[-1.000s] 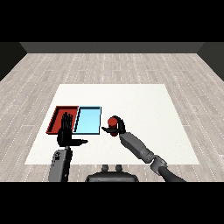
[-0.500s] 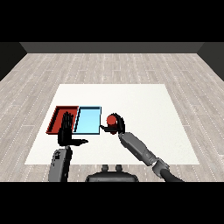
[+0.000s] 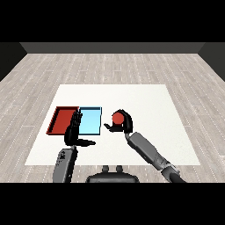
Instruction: Pick the red can and put it in the red box
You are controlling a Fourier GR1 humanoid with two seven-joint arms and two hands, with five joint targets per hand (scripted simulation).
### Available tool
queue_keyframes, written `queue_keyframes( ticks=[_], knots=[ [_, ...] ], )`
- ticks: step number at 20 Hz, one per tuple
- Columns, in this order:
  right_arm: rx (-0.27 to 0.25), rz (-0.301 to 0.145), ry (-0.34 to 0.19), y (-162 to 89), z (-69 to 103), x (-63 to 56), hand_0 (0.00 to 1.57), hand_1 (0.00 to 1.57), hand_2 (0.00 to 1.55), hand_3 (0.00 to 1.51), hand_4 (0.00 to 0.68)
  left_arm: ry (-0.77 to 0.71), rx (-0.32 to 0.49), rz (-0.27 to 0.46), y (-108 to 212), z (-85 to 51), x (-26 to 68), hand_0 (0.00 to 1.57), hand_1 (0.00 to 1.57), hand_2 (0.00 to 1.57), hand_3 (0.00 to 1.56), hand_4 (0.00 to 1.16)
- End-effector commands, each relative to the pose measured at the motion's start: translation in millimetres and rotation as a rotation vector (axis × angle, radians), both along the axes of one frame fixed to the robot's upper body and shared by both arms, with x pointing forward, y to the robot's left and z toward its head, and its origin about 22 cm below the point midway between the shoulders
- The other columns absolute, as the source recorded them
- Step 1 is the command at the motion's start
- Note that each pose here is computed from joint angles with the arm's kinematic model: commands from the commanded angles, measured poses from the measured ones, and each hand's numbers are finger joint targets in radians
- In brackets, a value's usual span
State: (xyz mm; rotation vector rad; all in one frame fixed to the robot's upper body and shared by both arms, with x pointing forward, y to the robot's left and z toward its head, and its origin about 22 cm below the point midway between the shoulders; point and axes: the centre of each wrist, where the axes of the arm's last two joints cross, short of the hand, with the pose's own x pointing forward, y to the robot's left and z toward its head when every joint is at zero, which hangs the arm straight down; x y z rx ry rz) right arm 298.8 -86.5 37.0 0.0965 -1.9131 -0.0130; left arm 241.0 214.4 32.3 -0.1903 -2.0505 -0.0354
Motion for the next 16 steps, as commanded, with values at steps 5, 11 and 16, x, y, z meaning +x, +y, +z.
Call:
queue_keyframes(
  ticks=[5, 11, 16],
  knots=[
    [-0.02, 0.004, -0.065, -25, 32.6, 8.2, 1.48, 1.48, 1.43, 1.39, 0.636, 0.057, 0.061, -0.07, -44, 19.7, 6.1, 0.0, 0.0, 0.0, 0.0, 0.0],
    [0.022, 0.025, -0.113, -29, 38.2, 16.0, 1.44, 1.44, 1.42, 1.38, 0.634, 0.073, 0.096, -0.068, -64, 12.4, 11.1, 0.0, 0.0, 0.0, 0.0, 0.0],
    [0.04, 0.02, -0.146, -18, 36.7, 3.5, 1.44, 1.44, 1.43, 1.4, 0.632, 0.126, 0.088, -0.088, -85, 17.8, 21.6, 0.0, 0.0, 0.0, 0.0, 0.0]
  ],
)
